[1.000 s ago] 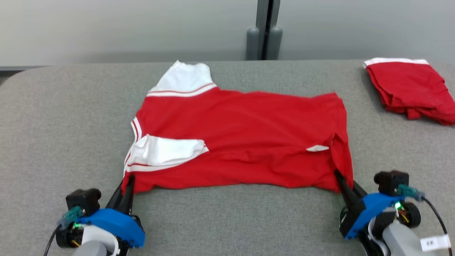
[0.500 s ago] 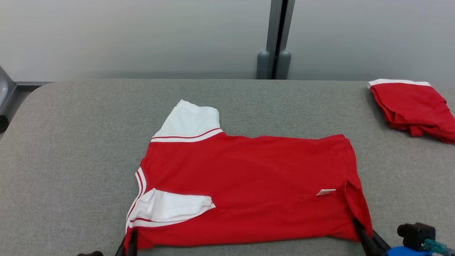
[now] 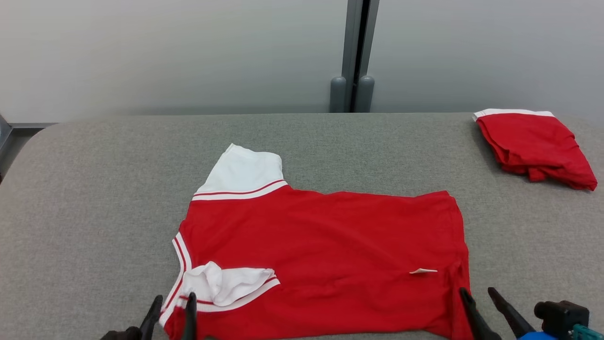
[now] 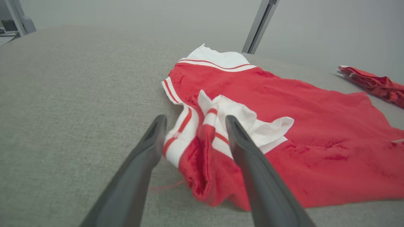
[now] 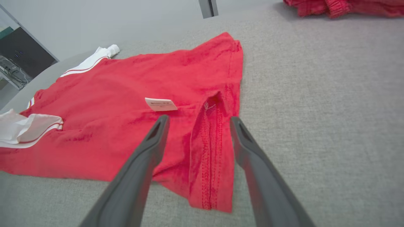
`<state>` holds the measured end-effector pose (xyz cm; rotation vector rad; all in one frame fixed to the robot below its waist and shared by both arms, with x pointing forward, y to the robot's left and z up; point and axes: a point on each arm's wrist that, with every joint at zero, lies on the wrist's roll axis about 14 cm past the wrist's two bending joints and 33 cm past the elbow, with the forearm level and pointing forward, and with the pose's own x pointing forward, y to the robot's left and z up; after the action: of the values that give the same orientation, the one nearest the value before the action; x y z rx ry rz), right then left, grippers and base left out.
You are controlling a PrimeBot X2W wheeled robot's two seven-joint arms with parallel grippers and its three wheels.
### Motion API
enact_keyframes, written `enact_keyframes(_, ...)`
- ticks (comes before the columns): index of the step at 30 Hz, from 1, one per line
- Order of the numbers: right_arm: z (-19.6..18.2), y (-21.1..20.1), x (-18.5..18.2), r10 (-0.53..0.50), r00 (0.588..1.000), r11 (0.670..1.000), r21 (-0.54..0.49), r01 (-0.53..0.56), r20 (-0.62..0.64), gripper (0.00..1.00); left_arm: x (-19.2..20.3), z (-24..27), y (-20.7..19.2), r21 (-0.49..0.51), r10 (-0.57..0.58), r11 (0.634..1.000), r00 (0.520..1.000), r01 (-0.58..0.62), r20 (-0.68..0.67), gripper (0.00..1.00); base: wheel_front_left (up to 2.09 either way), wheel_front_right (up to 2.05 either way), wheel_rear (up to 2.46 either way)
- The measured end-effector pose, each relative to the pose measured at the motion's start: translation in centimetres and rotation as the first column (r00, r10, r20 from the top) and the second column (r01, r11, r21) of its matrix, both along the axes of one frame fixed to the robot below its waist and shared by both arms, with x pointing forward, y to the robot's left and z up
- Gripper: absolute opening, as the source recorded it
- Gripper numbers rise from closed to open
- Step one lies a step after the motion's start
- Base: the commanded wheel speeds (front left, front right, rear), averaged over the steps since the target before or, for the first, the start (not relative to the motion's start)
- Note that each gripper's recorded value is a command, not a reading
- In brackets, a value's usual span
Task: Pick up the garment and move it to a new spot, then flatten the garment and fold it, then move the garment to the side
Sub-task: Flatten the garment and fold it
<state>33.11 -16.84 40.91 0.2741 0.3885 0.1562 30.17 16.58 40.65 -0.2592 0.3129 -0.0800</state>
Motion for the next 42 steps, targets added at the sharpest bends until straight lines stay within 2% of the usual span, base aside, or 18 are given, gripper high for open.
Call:
enact_keyframes(6, 4.5, -1.6, 1.5, -0.085, 0.980, 0.996, 0.034, 0.080, 0.180, 1.00, 3.5, 4.4, -0.2, 0.007, 0.010, 1.000, 0.986, -0.012, 0.169, 1.00, 0.00, 0.00, 0.00)
enact_keyframes(11, 7.9, -1.9, 2.5, -0.103, 0.942, 0.995, 0.035, 0.097, 0.319, 1.00, 5.2, 8.2, -0.5, 0.000, 0.038, 0.999, 0.954, -0.040, 0.299, 1.00, 0.00, 0.00, 0.00)
enact_keyframes(16, 9.7, -1.8, 3.4, -0.119, 0.909, 0.993, 0.038, 0.113, 0.400, 1.00, 6.7, 10.0, -0.4, 0.052, 0.016, 0.998, 0.930, -0.038, 0.368, 1.00, 0.00, 0.00, 0.00)
enact_keyframes(18, 10.0, -1.7, 3.8, -0.127, 0.900, 0.992, 0.041, 0.121, 0.417, 1.00, 7.2, 10.8, -0.1, 0.041, 0.037, 0.998, 0.920, -0.057, 0.391, 1.00, 0.00, 0.00, 0.00)
enact_keyframes(22, 10.0, -1.6, 4.1, -0.134, 0.892, 0.990, 0.030, 0.134, 0.432, 1.00, 7.6, 10.4, 0.3, 0.091, 0.018, 0.994, 0.921, -0.058, 0.390, 1.00, 0.00, 0.00, 0.00)
enact_keyframes(32, 9.3, -1.3, 4.1, -0.092, 0.894, 0.989, -0.068, 0.135, 0.439, 1.00, 7.9, 9.7, 1.7, 0.154, 0.015, 0.985, 0.927, -0.078, 0.375, 1.00, 0.00, 0.00, 0.00)
enact_keyframes(42, 9.4, -0.8, 3.8, -0.076, 0.891, 0.985, -0.105, 0.136, 0.447, 1.00, 7.7, 8.9, 1.9, 0.189, -0.009, 0.980, 0.936, -0.062, 0.353, 1.00, 0.00, 0.00, 0.00)
